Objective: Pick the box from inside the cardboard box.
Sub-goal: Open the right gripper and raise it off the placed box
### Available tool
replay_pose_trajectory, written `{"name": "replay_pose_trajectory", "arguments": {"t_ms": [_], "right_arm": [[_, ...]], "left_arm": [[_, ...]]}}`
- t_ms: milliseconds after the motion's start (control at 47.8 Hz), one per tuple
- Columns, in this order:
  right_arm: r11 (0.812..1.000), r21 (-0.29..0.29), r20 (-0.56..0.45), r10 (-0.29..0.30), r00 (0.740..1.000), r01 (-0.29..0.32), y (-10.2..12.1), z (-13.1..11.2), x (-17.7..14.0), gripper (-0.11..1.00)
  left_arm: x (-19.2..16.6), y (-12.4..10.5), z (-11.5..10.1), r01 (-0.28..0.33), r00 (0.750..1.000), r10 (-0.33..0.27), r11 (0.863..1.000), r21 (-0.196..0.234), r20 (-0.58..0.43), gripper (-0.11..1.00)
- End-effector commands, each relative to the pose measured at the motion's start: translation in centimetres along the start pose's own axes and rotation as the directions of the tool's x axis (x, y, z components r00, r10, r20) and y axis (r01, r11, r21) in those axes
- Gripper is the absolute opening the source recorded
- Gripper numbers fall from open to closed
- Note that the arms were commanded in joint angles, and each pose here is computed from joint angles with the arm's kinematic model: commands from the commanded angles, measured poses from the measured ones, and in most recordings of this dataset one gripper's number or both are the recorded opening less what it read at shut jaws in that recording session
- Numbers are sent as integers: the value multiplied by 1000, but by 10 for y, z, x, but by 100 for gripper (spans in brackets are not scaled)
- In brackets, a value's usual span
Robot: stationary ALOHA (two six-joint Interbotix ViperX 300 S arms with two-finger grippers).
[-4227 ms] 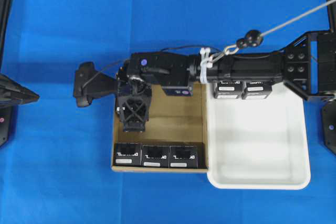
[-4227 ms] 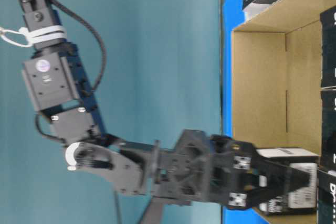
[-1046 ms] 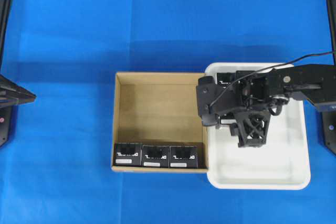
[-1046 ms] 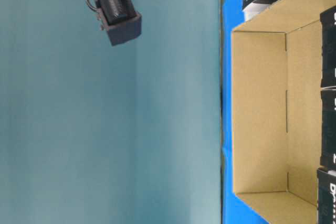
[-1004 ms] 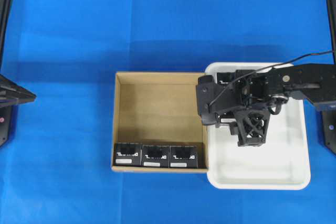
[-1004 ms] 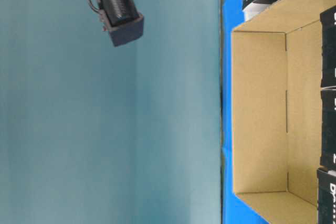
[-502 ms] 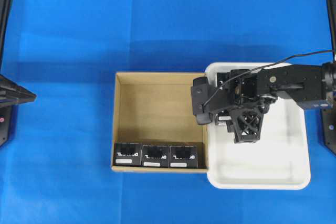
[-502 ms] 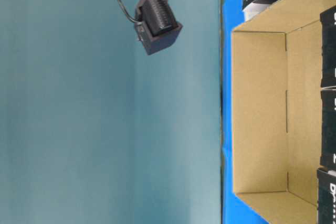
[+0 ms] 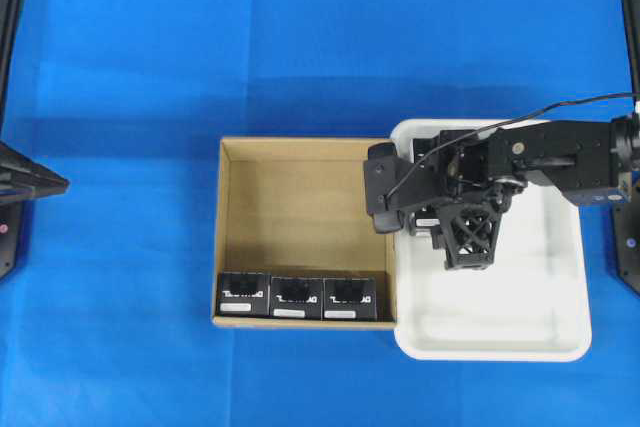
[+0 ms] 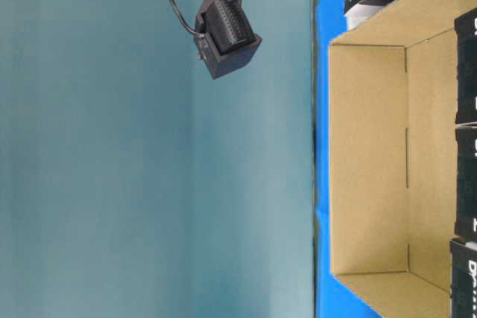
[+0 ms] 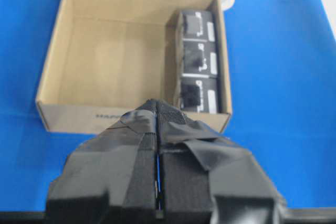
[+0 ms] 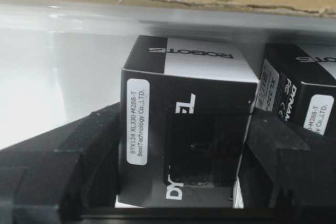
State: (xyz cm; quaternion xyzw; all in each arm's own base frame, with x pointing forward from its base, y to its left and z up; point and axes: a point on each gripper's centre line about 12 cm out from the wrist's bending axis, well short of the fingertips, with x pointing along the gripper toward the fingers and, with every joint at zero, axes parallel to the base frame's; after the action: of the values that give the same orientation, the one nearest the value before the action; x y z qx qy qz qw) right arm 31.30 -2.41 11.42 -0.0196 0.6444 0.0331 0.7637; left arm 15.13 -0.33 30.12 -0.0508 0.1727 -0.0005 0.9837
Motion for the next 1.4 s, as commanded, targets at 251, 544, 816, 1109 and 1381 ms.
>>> {"name": "replay_pose_trajectory", "arguments": {"t_ms": [251, 544, 816, 1109, 1381], "right_arm": [[1000, 10, 12, 0, 1000, 0, 0, 4, -1, 75], [1000, 21, 21, 7, 1000, -7, 1, 12, -14, 95], [998, 65, 68, 6, 998, -10, 2, 22, -61, 95], [997, 72, 170, -12, 985, 0, 0, 27, -97, 95], [997, 83, 198, -17, 980, 1, 1, 26, -108, 95]], "left_arm": [[-1, -1, 10, 1, 1000, -1, 1000, 1, 23, -5], [-1, -1, 10, 2, 1000, -2, 1000, 0, 21, -5], [-1, -1, 10, 0, 1000, 0, 1000, 1, 22, -5], [-1, -1, 11, 1, 1000, -1, 1000, 4, 25, -5], [-1, -1, 11, 2, 1000, -2, 1000, 3, 23, -5]]}}
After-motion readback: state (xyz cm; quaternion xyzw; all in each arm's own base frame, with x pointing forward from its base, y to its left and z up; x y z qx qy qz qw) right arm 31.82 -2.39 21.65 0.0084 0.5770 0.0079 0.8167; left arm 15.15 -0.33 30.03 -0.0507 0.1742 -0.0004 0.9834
